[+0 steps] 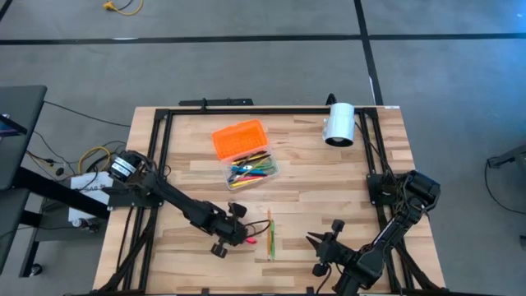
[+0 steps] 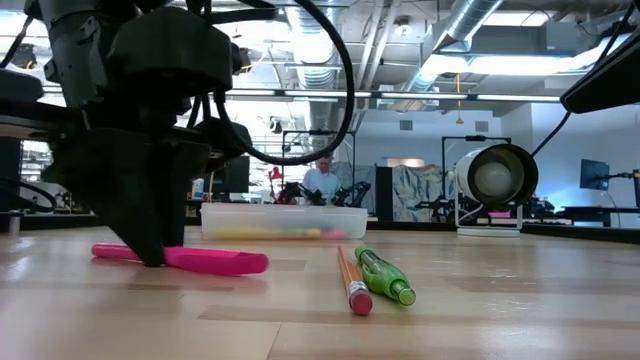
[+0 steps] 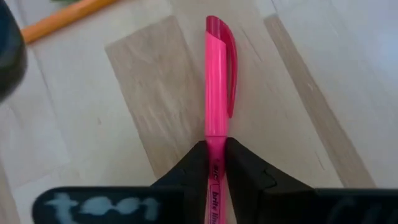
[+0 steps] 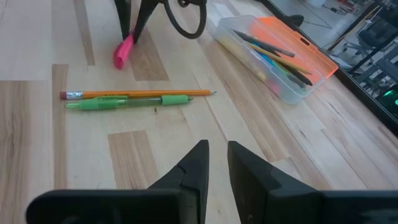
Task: Pick & place school supplies into a supply box
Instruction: Put the pink pen into the supply box
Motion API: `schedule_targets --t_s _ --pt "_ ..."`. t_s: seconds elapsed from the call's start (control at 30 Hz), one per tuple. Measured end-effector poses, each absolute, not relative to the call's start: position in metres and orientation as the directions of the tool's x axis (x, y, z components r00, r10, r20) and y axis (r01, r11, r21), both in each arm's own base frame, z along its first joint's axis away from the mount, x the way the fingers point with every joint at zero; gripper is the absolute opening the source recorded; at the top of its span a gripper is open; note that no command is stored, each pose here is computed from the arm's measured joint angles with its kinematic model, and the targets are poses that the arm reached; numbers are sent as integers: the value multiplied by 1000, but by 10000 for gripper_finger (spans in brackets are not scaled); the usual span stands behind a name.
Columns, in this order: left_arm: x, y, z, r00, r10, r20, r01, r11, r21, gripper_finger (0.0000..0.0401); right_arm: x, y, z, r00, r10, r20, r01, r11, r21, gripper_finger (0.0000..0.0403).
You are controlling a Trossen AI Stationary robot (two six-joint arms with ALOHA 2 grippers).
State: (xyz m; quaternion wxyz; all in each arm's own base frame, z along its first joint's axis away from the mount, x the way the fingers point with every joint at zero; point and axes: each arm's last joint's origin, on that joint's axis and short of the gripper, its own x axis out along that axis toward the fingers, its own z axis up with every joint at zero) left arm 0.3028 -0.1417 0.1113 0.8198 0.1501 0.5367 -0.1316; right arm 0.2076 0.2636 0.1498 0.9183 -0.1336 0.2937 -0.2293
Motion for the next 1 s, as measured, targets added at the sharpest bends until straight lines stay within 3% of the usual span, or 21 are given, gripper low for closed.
schedule_targets --t_s 0.17,0.47,1.0 --pt "303 -143 111 426 13 -905 300 941 154 18 208 264 150 723 -498 -478 343 860 -377 54" --pt "303 -144 110 452 93 -887 235 947 220 29 208 265 150 725 -494 -480 342 863 -372 54" --pt "303 -143 110 457 115 -882 219 947 236 29 207 265 150 724 -494 -481 342 863 -372 54"
